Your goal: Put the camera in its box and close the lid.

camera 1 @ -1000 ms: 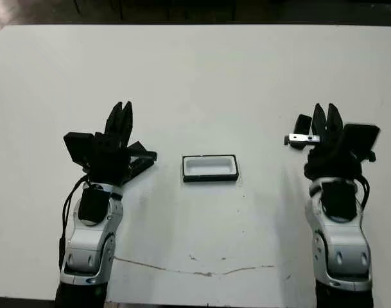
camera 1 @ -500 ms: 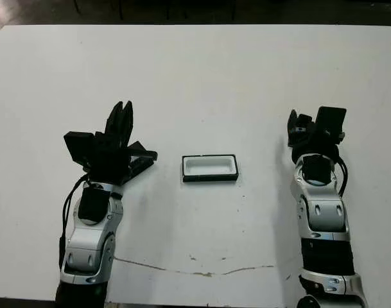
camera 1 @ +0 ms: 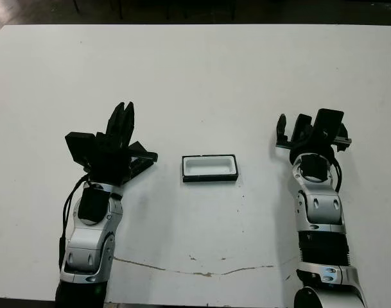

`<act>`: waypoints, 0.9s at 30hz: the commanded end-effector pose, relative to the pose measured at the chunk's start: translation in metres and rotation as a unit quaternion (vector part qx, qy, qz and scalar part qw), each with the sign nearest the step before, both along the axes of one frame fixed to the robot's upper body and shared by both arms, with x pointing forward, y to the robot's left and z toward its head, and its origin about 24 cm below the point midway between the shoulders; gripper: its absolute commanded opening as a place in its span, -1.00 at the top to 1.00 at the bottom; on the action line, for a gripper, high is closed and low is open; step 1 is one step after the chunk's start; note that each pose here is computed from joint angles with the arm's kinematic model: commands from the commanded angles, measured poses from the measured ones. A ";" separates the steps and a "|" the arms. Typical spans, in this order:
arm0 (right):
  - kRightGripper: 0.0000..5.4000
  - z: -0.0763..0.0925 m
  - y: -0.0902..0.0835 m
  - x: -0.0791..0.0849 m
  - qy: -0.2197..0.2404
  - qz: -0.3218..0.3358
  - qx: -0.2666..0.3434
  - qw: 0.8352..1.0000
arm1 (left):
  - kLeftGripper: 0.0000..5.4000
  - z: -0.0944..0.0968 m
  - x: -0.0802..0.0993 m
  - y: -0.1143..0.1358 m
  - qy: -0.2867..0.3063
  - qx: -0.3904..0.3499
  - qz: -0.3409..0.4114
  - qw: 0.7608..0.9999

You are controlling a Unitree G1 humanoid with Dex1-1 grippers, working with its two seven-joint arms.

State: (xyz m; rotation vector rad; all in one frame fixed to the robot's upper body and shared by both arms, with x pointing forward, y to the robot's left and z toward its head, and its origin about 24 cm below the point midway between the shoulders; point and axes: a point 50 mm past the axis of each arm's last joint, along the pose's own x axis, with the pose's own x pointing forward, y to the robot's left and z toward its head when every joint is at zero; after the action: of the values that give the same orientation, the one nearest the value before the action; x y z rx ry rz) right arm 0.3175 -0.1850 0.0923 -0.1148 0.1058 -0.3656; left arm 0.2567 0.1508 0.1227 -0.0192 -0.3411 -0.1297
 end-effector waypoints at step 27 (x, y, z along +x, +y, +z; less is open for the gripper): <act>-0.99 -0.045 0.023 -0.020 0.085 -0.069 0.038 0.993 | 1.00 -0.009 -0.005 0.007 0.026 0.008 0.014 1.000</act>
State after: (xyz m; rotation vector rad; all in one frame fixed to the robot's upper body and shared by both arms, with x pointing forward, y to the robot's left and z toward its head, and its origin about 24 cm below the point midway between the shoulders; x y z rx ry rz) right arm 0.3063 -0.1585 0.0734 -0.0608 0.1735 -0.4586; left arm 0.2539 0.1536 0.1220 -0.0158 -0.3360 -0.1131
